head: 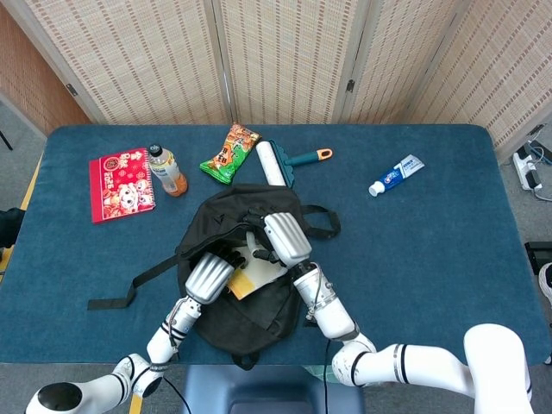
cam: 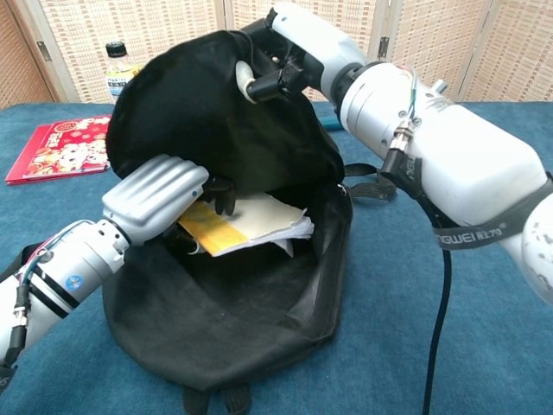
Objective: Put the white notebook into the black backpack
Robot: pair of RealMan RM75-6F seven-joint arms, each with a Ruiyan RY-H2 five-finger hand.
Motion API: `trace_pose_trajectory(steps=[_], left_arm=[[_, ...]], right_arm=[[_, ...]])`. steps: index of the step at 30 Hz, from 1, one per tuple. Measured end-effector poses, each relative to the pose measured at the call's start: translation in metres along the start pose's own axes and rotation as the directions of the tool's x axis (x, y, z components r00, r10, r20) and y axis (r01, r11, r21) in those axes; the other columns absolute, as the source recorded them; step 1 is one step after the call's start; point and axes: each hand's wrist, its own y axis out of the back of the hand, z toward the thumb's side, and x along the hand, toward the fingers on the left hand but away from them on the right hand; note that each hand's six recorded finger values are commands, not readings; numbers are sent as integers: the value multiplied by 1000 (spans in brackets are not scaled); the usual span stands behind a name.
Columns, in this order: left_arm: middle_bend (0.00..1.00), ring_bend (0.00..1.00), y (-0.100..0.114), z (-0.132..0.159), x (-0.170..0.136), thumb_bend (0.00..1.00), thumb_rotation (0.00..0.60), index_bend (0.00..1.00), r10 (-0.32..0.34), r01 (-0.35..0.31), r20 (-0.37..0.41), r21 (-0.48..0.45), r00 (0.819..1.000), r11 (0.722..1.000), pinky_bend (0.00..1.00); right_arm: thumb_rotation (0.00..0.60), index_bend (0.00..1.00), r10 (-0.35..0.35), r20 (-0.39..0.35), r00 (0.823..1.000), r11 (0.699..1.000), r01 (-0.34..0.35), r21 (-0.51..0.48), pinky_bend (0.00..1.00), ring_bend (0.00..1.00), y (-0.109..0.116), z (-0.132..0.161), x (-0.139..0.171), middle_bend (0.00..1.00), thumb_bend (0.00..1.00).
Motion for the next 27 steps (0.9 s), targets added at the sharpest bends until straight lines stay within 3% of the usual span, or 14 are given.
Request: trace_pose_trajectory(steps=[6, 19, 23, 27], left_arm=[[378, 391, 7, 5, -9, 49, 600, 270, 26, -26, -13, -32, 1000, 999, 282], [371, 381, 26, -2, -42, 8, 600, 244, 55, -59, -54, -81, 997, 995, 287], [348, 339, 34, -3, -52, 1, 600, 221, 66, -74, -79, -96, 995, 993, 287], [326, 329, 31, 1, -52, 1, 600, 205, 51, -59, -91, -87, 995, 994, 302]], right_arm=[[600, 614, -15, 9, 1000, 1000, 15, 7, 280, 311, 5, -4, -3, 378, 679], [600, 612, -17, 21, 1000, 1000, 16, 27, 275, 307, 11, -12, 0, 376, 679], [600, 611, -14, 23, 1000, 1000, 13, 20, 274, 306, 10, -12, 1, 376, 680], [600, 610, -8, 17, 1000, 1000, 7, 15, 275, 306, 9, -10, 2, 376, 679]])
